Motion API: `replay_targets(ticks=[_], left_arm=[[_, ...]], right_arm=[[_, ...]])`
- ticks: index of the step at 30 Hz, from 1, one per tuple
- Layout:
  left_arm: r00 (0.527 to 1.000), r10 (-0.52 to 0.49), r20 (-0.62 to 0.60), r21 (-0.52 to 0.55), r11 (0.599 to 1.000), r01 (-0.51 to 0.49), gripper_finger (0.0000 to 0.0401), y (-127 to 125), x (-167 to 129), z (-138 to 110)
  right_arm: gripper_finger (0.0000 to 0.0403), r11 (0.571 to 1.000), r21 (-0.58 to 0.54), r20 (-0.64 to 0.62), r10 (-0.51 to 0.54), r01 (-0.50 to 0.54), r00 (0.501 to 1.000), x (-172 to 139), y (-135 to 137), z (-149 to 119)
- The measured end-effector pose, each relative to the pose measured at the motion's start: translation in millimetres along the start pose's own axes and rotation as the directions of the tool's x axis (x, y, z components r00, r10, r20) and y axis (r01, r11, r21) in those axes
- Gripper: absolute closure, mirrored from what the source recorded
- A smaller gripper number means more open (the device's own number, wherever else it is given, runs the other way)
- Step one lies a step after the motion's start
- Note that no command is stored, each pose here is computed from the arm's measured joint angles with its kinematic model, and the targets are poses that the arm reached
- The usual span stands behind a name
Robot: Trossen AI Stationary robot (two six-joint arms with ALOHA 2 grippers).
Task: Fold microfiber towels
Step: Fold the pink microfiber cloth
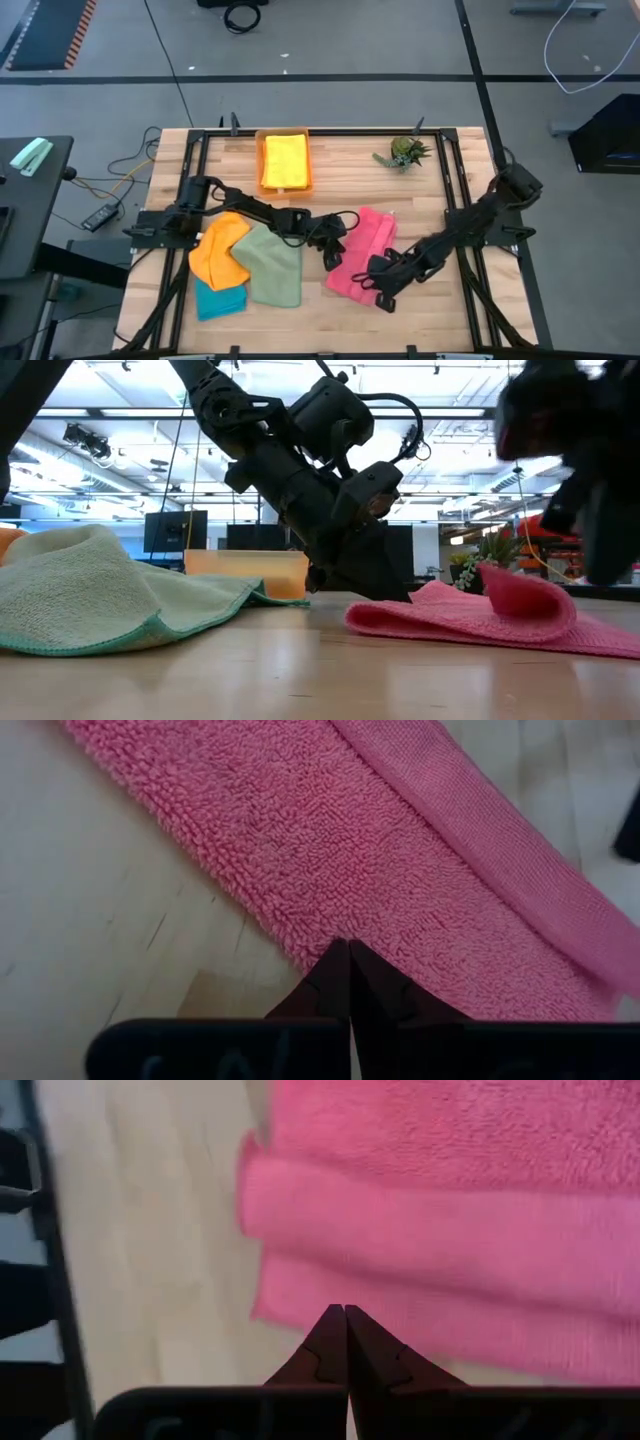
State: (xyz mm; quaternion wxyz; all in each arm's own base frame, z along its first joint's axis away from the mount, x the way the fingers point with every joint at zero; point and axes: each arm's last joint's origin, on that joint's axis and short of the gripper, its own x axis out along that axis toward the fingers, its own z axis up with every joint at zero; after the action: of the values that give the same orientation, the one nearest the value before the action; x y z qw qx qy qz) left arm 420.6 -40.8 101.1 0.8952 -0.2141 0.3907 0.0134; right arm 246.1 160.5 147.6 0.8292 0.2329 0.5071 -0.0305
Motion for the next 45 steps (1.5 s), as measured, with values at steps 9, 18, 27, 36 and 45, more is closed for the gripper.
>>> replay_targets(ticks=[9, 18, 27, 36, 45], left_arm=[[1.0, 0.003, -0.003, -0.001, 1.0, -0.003, 0.0394, 1, 0, -1], [1.0, 0.002, -0.006, -0.015, 1.0, -0.002, 0.0394, 2, 1, -1], [1.0, 0.003, -0.008, -0.015, 1.0, -0.003, 0.0396, 2, 1, -1], [1.0, -0.001, -0.01, -0.015, 1.0, 0.001, 0.0396, 2, 1, -1], [0.999, -0.026, -0.021, -0.016, 1.0, 0.026, 0.0396, 0, 1, -3]], right_arm=[[0.0402, 1.0, 0.02, 0.211, 0.015, -0.02, 0.977, 14, -14, 41], [0.0402, 1.0, -0.013, 0.027, -0.009, 0.009, 1.0, 33, -12, 14], [0.0402, 1.0, 0.021, -0.057, -0.018, 0.02, 0.998, 12, -1, -8], [0.0402, 0.957, 0.097, 0.124, -0.284, 0.273, 0.951, -42, -23, 1], [0.0402, 0.924, 0.234, 0.085, -0.329, 0.302, 0.941, -24, -113, 44]])
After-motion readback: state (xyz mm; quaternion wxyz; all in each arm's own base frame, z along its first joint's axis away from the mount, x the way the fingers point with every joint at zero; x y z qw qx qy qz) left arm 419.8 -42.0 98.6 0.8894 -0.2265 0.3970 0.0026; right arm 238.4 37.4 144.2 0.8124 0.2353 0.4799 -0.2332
